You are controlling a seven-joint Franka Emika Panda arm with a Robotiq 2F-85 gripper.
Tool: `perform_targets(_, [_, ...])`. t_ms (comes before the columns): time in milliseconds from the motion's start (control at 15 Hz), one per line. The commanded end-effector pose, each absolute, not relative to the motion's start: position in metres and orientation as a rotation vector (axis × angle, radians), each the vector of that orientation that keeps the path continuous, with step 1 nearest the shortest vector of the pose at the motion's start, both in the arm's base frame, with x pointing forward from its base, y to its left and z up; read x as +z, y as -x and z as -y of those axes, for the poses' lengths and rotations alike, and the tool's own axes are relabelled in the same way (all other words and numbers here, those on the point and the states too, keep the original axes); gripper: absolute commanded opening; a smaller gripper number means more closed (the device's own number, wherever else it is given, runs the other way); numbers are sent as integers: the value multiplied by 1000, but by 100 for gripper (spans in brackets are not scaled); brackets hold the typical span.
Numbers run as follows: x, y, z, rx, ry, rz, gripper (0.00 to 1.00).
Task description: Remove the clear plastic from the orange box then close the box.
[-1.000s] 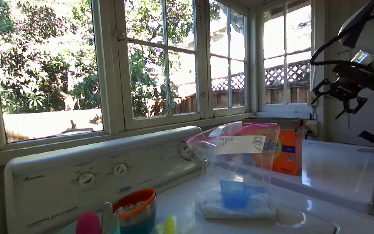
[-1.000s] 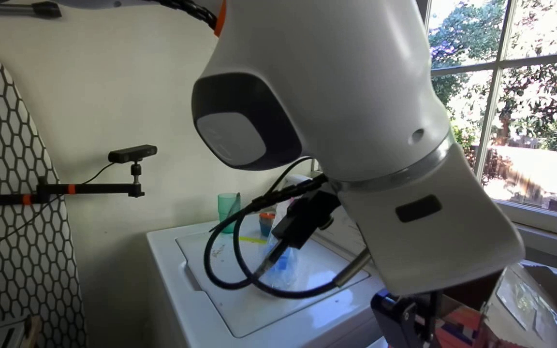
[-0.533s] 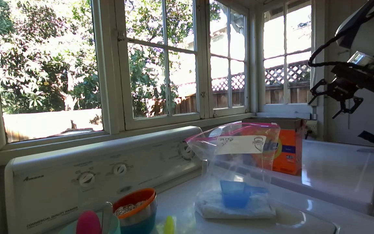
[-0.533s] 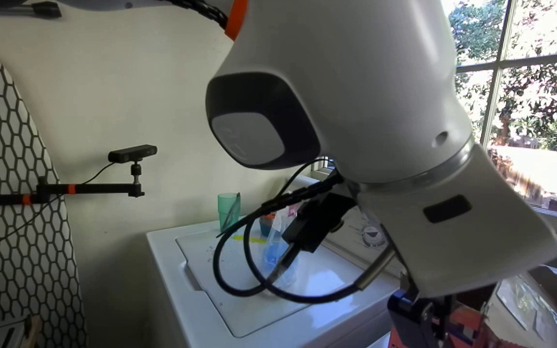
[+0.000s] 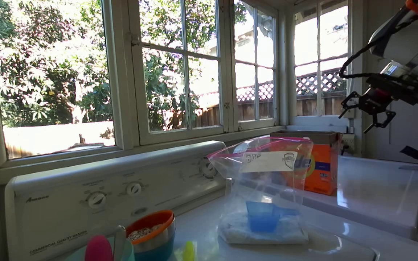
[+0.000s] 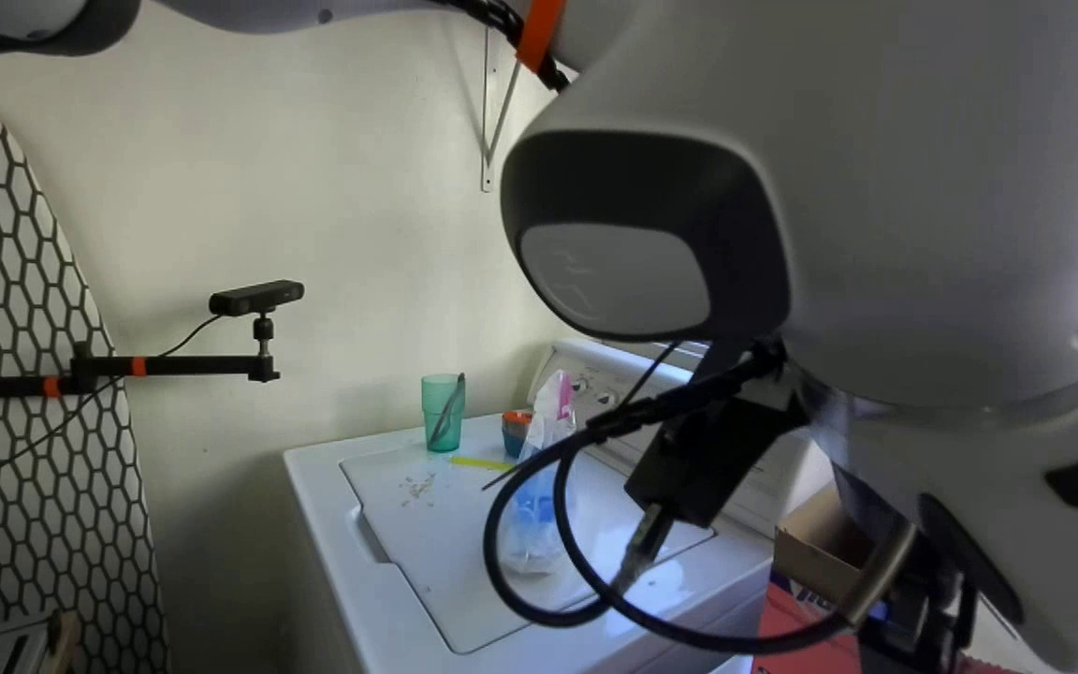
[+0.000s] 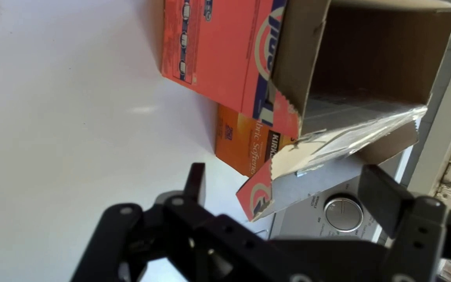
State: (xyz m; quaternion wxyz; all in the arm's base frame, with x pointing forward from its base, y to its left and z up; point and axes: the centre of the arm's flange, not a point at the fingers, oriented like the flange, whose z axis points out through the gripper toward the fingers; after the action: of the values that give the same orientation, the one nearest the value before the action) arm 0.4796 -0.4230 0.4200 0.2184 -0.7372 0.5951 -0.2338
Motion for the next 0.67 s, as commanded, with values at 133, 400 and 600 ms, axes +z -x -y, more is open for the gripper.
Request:
perform_targets(133, [395, -506, 451, -573, 1954, -1724, 100])
perform_targets(400, [384, -517, 456, -538, 1899, -1785, 100])
perform_targets(600, [377, -526, 461, -549, 1849, -1771, 100])
